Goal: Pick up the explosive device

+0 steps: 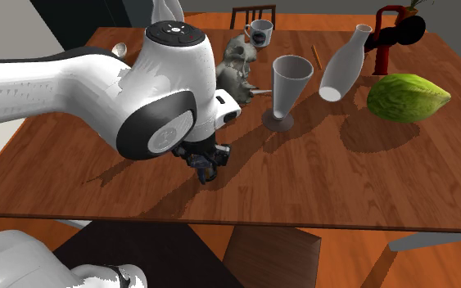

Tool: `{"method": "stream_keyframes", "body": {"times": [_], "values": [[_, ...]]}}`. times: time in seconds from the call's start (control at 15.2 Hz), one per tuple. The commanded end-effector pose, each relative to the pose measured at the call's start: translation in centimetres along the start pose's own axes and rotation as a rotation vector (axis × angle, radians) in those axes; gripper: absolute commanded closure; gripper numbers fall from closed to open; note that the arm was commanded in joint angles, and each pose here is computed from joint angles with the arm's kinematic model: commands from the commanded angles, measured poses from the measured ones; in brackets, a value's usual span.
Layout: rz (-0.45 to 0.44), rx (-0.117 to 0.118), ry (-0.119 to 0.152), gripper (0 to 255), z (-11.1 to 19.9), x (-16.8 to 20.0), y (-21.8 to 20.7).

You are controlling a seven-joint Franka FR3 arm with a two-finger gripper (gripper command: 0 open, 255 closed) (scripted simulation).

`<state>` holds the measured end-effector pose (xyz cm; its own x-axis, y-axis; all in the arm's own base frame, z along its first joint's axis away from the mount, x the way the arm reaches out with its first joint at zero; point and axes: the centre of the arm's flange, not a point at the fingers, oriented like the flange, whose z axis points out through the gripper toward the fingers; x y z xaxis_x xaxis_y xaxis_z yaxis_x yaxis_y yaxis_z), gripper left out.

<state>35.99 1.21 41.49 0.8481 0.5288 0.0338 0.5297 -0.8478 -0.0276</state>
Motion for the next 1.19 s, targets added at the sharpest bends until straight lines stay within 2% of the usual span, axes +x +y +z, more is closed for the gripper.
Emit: {"method": "stream_keyframes", "body": {"times": [0.0,1.12], "values": [[0.000,0.001,-0.001,255,0.0,0.0,0.0],[0.000,0.001,-0.001,255,-8.0,0.3,-0.3]]}}
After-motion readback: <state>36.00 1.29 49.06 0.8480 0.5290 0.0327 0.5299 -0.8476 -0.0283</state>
